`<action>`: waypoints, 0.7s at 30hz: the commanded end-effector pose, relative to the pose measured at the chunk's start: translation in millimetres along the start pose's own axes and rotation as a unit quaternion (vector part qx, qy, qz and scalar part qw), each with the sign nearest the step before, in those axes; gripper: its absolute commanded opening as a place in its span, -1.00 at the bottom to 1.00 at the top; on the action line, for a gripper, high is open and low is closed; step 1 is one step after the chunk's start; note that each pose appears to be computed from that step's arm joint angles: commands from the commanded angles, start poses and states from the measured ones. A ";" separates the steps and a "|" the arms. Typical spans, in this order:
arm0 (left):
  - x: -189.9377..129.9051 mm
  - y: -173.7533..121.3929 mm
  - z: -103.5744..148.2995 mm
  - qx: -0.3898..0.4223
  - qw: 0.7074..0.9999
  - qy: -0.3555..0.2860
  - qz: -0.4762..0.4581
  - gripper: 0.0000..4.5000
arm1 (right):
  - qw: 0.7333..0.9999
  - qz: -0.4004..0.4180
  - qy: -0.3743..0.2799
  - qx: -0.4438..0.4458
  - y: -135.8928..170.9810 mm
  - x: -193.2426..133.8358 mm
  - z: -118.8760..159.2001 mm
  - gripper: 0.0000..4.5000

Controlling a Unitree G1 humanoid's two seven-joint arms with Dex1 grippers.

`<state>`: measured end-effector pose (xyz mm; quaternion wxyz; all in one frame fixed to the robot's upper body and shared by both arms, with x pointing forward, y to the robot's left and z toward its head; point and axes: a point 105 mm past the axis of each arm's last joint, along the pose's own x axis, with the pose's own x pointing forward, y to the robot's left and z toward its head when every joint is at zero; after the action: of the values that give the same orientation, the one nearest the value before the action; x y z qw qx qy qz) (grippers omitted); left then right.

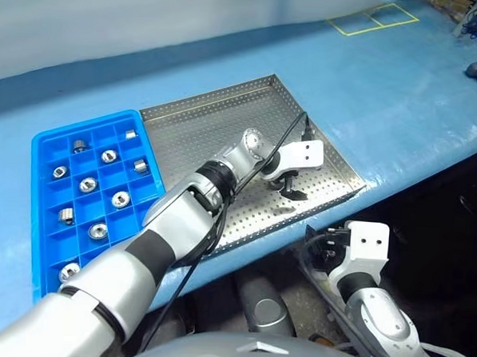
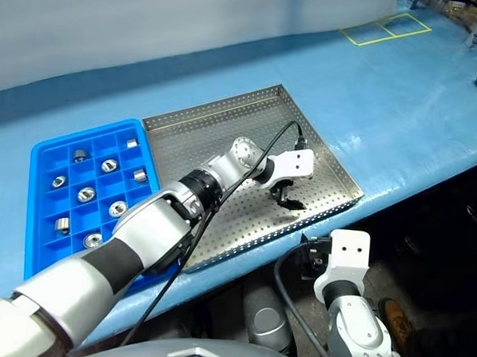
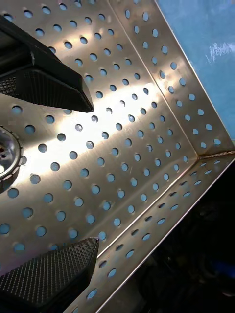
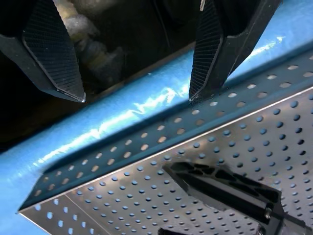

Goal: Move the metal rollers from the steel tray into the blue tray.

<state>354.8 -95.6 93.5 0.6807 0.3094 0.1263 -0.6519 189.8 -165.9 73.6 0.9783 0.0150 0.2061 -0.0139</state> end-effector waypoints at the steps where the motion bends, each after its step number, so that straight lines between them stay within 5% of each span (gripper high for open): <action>1: -6.6 13.5 23.5 0.012 0.999 -0.027 0.027 1.00 | 0.999 0.006 -0.037 0.000 3.2 -4.9 16.1 0.60; 21: -25.6 21.6 -23.5 0.004 0.996 0.090 0.024 1.00 | 0.999 0.019 -0.034 -0.005 7.2 0.4 20.4 0.60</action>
<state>378.9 -60.6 93.9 0.6880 0.3625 0.1787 -0.6028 198.6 -161.3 79.1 0.9802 0.0135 0.1977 0.0016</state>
